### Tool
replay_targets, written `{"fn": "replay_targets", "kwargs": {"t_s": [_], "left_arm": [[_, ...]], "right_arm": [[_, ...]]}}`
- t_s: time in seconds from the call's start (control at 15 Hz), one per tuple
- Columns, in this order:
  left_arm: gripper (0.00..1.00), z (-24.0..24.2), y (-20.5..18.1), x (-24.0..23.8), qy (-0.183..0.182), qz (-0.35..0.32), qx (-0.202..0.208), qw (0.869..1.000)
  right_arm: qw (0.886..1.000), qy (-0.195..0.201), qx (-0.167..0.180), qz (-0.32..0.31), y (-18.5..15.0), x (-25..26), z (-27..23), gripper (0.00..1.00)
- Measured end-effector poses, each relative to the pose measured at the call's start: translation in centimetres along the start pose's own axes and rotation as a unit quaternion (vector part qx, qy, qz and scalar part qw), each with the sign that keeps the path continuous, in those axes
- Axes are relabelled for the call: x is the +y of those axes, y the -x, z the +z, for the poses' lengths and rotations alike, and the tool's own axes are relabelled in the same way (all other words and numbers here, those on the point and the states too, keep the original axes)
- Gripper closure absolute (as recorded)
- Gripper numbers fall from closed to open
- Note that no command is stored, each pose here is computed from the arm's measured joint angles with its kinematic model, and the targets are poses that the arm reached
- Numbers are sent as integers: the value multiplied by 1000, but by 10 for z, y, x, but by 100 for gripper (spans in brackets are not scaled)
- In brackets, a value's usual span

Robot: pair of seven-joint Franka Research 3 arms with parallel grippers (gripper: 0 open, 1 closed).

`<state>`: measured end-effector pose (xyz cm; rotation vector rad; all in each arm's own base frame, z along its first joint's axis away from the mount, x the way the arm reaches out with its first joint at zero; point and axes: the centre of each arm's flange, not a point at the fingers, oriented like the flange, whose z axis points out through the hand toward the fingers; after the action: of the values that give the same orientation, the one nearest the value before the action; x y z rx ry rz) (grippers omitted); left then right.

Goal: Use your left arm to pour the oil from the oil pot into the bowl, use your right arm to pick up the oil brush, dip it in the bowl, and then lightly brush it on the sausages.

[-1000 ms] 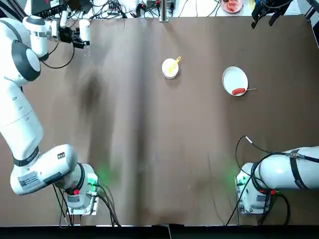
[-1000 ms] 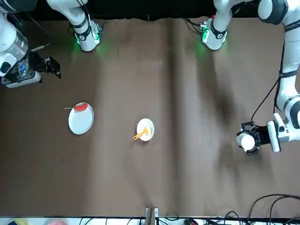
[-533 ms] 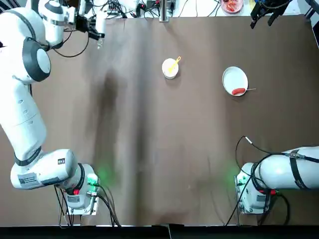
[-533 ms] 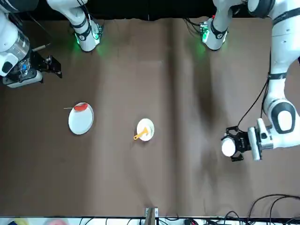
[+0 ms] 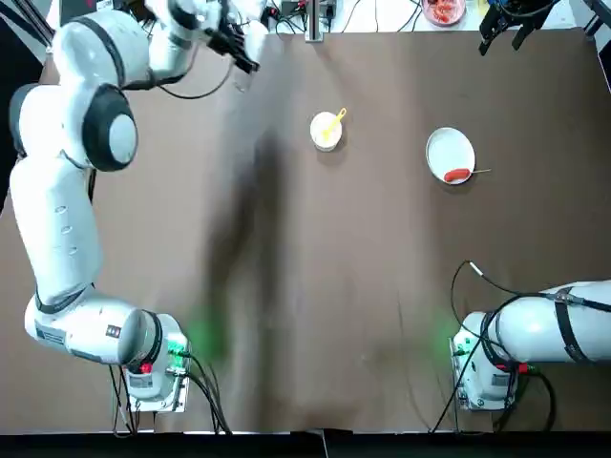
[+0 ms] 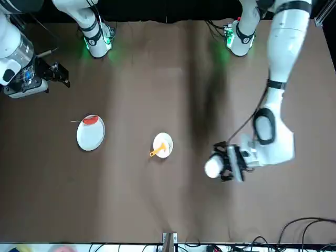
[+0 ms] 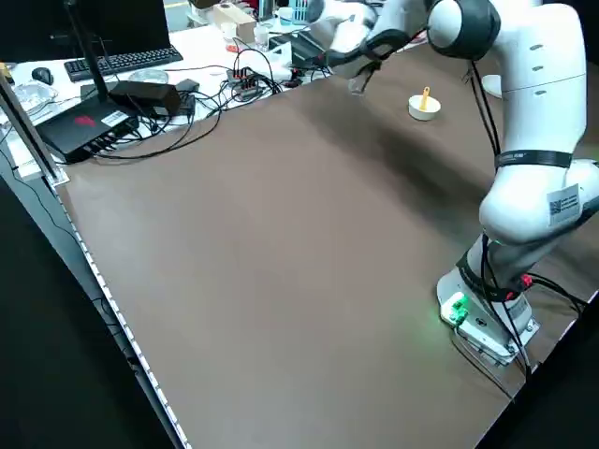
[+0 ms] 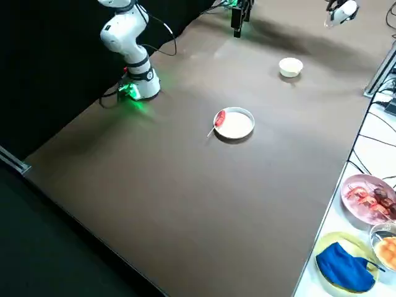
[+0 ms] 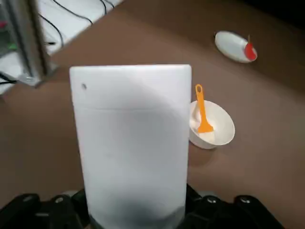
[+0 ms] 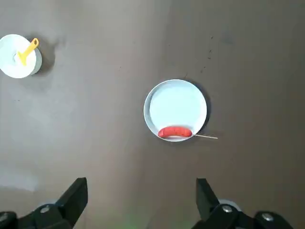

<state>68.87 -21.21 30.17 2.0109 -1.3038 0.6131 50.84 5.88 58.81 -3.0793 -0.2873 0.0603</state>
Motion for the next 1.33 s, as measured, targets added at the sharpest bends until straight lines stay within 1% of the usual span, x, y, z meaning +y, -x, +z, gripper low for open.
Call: {"fn": "replay_targets", "kwargs": {"t_s": [0.13, 0.33, 0.4, 0.73, 0.87, 1.0, 1.07, 1.13, 1.33], "left_arm": [[44, 36, -26, 28, -13, -11, -37, 999], [44, 74, -48, 61, -27, -28, -77, 996], [44, 92, -53, 77, -33, -27, -111, 993], [44, 120, -54, 100, -53, 4, -199, 979], [44, 136, -52, 108, -60, 15, -211, 975], [45, 153, -50, 110, -91, 49, -216, 971], [45, 153, -50, 110, -91, 49, -216, 971], [45, 171, -46, 114, -106, 83, -231, 964], [45, 196, -39, 125, -102, 101, -242, 960]], "right_arm": [[1000, 0, -1, 0, 0, 0, 0, 0], [1000, 0, -1, 0, 0, 0, 0, 0], [1000, 0, -2, 1, 0, 1, 0, 0], [1000, 0, -2, 3, 1, 3, 0, 0], [1000, 0, -2, 3, 1, 3, 0, 0], [1000, 0, -2, 3, 1, 3, 0, 0], [1000, 0, -2, 3, 1, 3, 0, 0], [1000, 0, -2, 3, 1, 3, 0, 0], [1000, 0, -1, 3, 1, 3, 0, 0]]}}
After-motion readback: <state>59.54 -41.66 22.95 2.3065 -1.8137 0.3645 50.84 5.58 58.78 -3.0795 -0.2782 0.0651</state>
